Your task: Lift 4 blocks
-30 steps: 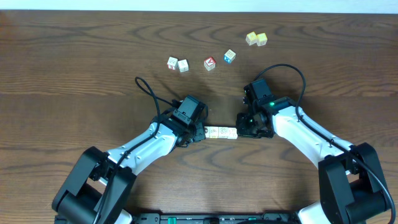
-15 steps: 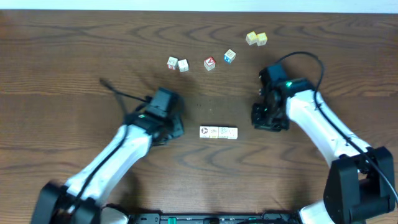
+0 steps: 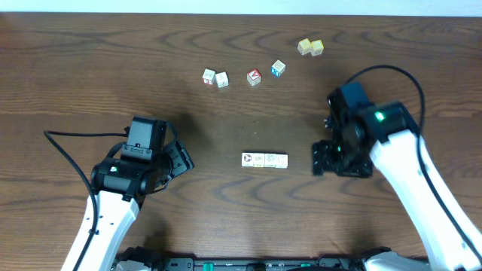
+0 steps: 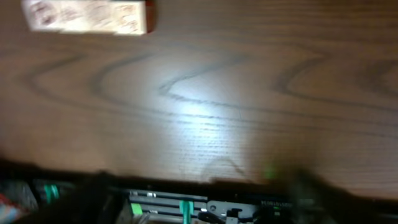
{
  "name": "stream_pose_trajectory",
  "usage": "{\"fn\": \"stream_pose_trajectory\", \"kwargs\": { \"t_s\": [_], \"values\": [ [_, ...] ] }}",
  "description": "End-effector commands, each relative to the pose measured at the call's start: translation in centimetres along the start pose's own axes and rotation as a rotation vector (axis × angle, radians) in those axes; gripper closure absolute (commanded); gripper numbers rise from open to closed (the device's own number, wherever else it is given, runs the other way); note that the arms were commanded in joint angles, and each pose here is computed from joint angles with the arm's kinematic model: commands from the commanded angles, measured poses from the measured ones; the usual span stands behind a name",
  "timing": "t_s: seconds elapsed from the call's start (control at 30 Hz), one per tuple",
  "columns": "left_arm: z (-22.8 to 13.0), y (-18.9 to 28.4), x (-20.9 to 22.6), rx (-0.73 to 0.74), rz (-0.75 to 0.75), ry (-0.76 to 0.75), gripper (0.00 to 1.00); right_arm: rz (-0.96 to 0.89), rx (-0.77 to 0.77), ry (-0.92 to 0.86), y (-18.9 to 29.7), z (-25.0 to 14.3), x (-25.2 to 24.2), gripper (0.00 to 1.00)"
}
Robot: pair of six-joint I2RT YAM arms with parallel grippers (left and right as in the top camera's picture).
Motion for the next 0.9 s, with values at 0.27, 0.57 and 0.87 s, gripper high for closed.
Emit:
{"fn": "stream_pose_trajectory", "kwargs": {
  "t_s": [0.27, 0.57, 0.87],
  "values": [
    [0.5, 0.4, -0.1, -0.019, 0.002, 0.005, 0.27, 0.033, -0.053, 0.016, 2.2, -3.7, 1.8, 0.01],
    [0.5, 0.4, 0.0, -0.019, 0.002, 0.005, 0.27, 0.033, -0.053, 0.016, 2.2, -3.7, 1.9, 0.01],
    [0.5, 0.4, -0.1, -0.019, 0.002, 0.005, 0.27, 0.033, -0.053, 0.016, 2.2, -3.7, 1.9, 0.01]
  ]
}}
Point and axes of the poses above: each gripper's point midway between its finger pads, its own y axis back along the fingers, its own x axis along the line the jaws close on, z = x × y, the point moved 1 cm from there along y, back along the fingers, and after that the axes turned 2 degrees about y, right-handed, at the moved point
